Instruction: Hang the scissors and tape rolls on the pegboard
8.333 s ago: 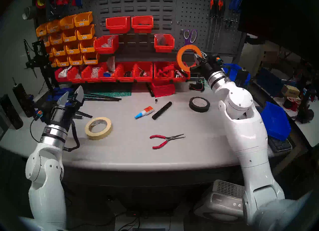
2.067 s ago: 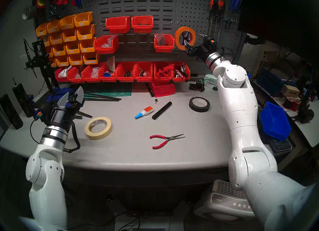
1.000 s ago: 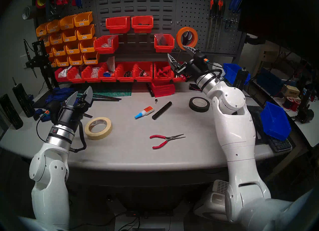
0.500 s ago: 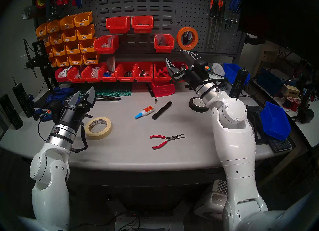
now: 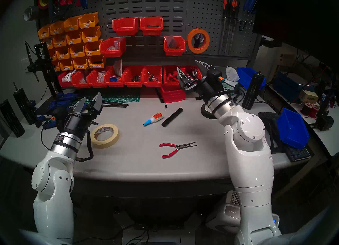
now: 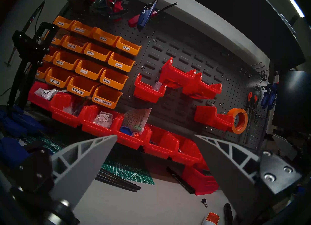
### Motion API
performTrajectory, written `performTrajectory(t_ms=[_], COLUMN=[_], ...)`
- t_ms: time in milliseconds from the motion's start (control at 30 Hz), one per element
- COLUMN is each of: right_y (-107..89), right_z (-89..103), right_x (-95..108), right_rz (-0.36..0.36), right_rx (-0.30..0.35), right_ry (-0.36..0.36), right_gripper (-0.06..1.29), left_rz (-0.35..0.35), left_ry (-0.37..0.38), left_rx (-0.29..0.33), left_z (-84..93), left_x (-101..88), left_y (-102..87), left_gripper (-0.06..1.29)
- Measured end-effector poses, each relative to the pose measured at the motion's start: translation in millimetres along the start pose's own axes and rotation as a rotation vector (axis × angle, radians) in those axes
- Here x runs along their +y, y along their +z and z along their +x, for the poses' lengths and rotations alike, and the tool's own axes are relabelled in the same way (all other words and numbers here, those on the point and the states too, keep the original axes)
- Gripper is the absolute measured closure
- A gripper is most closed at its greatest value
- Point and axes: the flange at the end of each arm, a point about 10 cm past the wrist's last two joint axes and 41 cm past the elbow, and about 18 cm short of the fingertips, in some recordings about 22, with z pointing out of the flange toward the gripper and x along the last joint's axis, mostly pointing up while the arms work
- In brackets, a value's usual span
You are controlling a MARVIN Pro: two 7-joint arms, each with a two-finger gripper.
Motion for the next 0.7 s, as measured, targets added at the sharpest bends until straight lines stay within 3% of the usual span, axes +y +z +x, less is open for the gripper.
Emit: performTrajectory(t_ms=[700], right_y=[-15.9], right_z=[18.0], right_x=[-17], right_rz=[-0.098], right_rx=[-0.124], right_ry=[0.028], right_gripper=[0.01], left_rz=[-0.003], left_ry=[-0.001], left_rx=[-0.008], left_z=[0.9], left_x=[0.0], left_y=[-1.1], left_gripper=[-0.01])
